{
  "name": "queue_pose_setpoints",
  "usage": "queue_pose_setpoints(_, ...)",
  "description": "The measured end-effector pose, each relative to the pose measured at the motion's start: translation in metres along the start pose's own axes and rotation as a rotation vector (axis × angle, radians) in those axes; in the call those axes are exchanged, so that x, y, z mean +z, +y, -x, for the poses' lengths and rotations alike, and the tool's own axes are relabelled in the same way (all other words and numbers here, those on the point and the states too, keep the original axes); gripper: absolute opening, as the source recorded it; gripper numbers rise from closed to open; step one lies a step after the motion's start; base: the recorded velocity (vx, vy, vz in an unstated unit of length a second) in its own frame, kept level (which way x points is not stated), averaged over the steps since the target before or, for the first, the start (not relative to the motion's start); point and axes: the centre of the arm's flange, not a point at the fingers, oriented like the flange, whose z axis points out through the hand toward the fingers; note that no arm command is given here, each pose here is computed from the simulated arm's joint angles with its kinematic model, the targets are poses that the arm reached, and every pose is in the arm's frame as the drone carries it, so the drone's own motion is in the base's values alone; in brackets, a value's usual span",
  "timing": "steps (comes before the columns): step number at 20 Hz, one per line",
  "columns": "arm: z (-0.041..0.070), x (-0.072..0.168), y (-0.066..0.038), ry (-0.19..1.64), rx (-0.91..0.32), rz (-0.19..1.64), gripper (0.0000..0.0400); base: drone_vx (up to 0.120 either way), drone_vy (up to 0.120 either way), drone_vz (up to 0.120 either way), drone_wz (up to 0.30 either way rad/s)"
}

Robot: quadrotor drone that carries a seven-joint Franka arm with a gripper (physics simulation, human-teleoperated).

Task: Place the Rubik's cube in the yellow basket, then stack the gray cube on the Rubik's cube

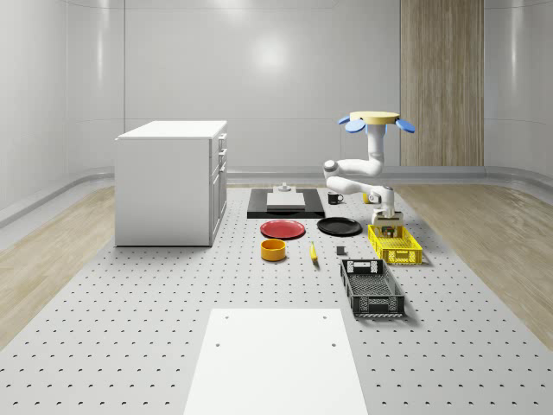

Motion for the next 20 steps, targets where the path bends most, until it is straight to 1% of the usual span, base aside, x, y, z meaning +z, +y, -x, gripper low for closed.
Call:
queue_pose_setpoints(7, 0.000, 0.018, 0.000, 0.000, 0.000, 0.000, 0.0325, 0.000, 0.000, 0.000, 0.000)
queue_pose_setpoints(11, 0.000, 0.019, 0.000, 0.000, 0.000, 0.000, 0.0370, 0.000, 0.000, 0.010, 0.000)
queue_pose_setpoints(16, 0.000, 0.015, 0.000, 0.000, 0.000, 0.000, 0.0391, 0.000, -0.008, 0.120, 0.000)
queue_pose_setpoints(20, 0.000, 0.013, 0.000, 0.000, 0.000, 0.000, 0.0397, 0.120, -0.120, 0.120, 0.000)
